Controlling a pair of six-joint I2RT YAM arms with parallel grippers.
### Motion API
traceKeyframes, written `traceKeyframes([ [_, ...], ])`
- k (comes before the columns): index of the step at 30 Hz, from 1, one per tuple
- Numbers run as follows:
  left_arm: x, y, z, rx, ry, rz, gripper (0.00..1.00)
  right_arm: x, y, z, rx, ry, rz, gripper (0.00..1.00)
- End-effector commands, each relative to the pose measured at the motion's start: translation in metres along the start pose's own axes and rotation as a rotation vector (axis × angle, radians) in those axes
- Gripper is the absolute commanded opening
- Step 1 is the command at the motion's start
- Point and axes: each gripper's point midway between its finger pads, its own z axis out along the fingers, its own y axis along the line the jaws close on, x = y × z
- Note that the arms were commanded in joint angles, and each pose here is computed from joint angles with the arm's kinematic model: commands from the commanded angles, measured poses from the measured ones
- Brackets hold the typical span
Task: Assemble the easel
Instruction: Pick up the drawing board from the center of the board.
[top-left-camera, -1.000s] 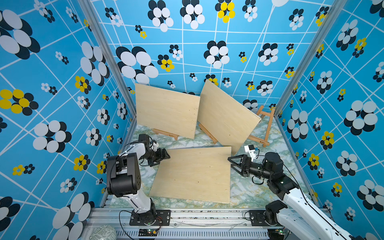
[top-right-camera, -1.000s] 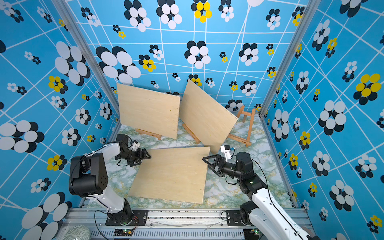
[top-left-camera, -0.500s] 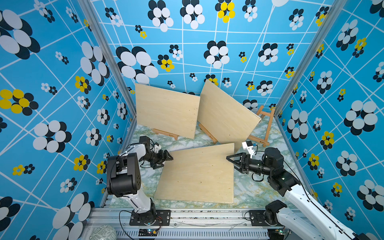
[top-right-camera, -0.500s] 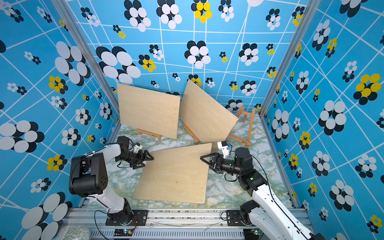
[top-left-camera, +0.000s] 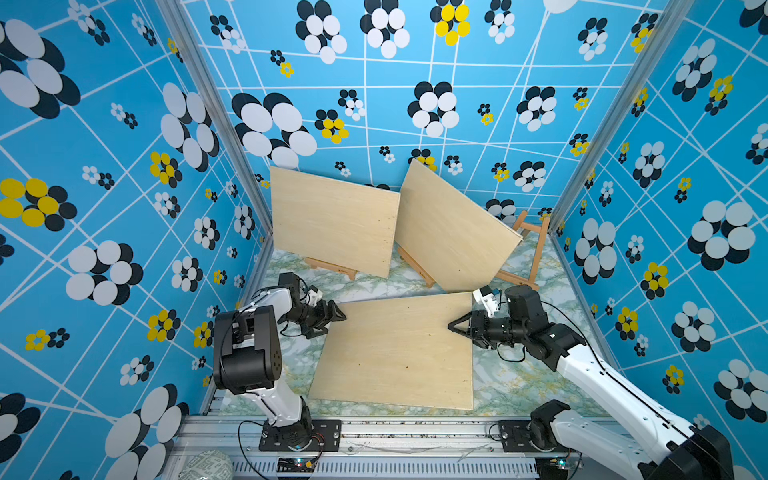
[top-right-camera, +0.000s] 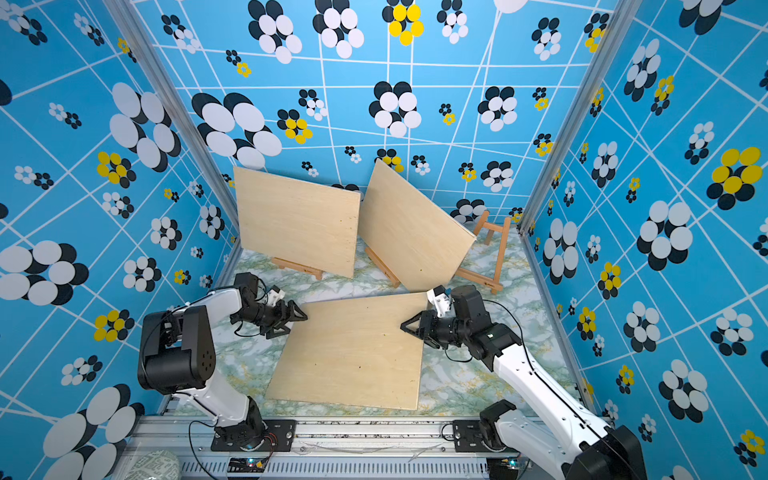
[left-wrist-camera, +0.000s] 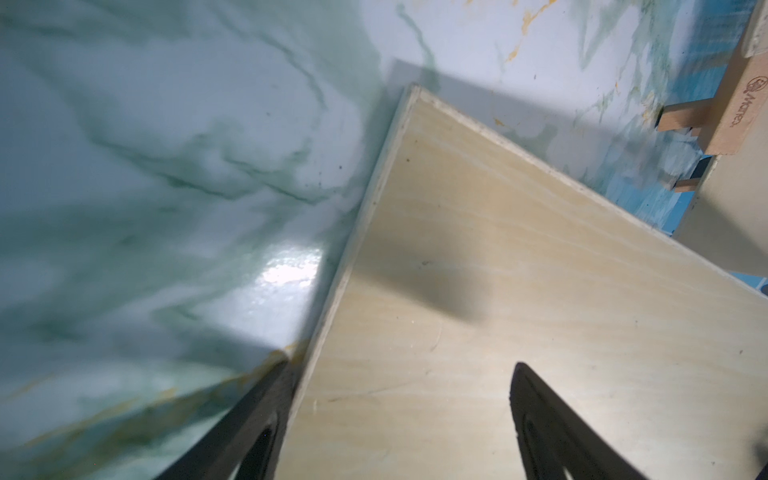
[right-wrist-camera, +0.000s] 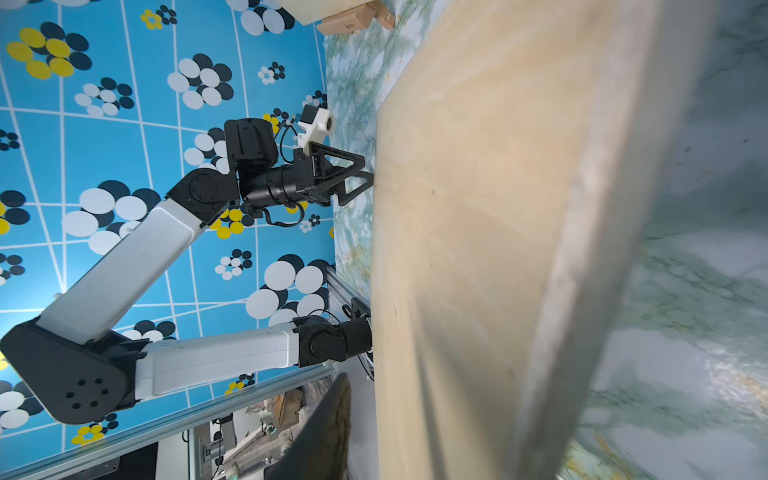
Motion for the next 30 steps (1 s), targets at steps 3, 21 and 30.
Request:
traceKeyframes([
  [3,0.021,-0.014,0.008,0.095,0.085,-0.056,0.83,-0.007,0.038,-0.003,-0.057,-0.001,-0.161,0.35],
  [21,0.021,-0.037,0.005,0.142,0.070,-0.016,0.84,-0.020,0.071,-0.036,0.060,0.005,-0.233,0.06],
  [30,0.014,-0.049,-0.013,0.170,-0.013,0.018,0.87,-0.027,0.069,-0.038,0.140,0.033,-0.330,0.00],
])
